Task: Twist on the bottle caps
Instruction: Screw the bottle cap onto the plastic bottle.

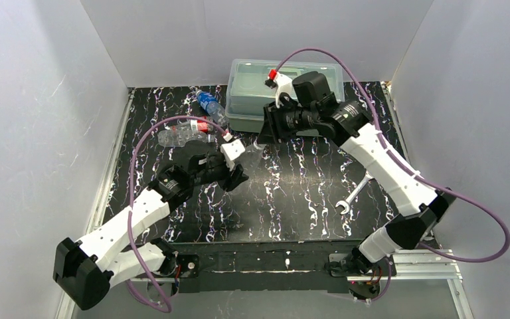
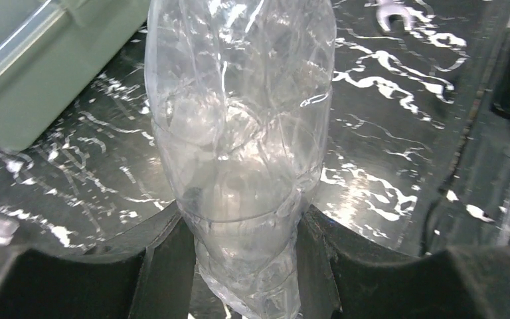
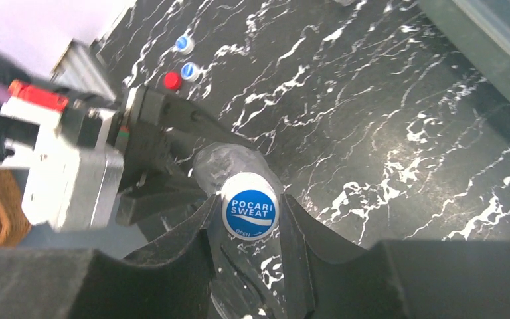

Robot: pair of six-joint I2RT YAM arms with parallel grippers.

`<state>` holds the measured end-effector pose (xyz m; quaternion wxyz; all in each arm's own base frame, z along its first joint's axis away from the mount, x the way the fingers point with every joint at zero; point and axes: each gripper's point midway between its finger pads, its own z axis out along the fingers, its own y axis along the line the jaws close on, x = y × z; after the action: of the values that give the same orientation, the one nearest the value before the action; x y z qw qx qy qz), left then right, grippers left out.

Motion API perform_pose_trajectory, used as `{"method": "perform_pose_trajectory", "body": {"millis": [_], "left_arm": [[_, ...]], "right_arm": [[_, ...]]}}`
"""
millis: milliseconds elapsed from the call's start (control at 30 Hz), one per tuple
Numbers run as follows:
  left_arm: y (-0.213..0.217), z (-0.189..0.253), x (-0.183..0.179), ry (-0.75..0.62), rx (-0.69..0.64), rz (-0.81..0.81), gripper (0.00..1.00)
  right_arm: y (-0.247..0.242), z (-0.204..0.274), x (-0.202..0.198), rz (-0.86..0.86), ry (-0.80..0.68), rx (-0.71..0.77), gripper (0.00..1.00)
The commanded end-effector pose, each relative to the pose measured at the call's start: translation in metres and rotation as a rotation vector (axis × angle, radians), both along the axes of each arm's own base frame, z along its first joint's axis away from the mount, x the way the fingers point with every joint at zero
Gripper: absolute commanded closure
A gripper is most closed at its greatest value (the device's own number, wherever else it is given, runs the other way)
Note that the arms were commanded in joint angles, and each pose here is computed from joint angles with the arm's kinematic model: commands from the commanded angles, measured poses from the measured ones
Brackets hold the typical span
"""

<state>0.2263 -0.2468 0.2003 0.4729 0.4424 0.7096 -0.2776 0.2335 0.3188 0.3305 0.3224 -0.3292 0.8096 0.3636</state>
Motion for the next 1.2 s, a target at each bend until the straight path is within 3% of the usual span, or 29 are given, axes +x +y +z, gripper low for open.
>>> {"method": "perform_pose_trajectory", "body": {"millis": [0, 233, 733, 867, 1167], "left_arm": [[0.001, 0.068, 0.053, -0.224, -0.070, 0.172, 1.00], [0.006, 0.071, 0.081, -0.273, -0.041, 0.285, 1.00], [0.012, 0.050, 0.082, -0.260, -0.013, 0.312, 1.00], [0.012, 0.043, 0.081, -0.239, -0.013, 0.317, 1.00], [0.009, 0.025, 0.068, -0.169, -0.016, 0.278, 1.00]], "right_arm": [[-0.003, -0.026, 0.008, -0.162, 0.157, -0.101, 0.76], [0.007, -0.040, 0.035, -0.316, 0.226, -0.144, 0.77], [0.017, -0.023, 0.052, -0.360, 0.194, -0.102, 0.68], [0.014, -0.012, 0.052, -0.369, 0.170, -0.080, 0.57], [-0.006, 0.036, 0.047, -0.394, 0.035, 0.004, 0.15]]}}
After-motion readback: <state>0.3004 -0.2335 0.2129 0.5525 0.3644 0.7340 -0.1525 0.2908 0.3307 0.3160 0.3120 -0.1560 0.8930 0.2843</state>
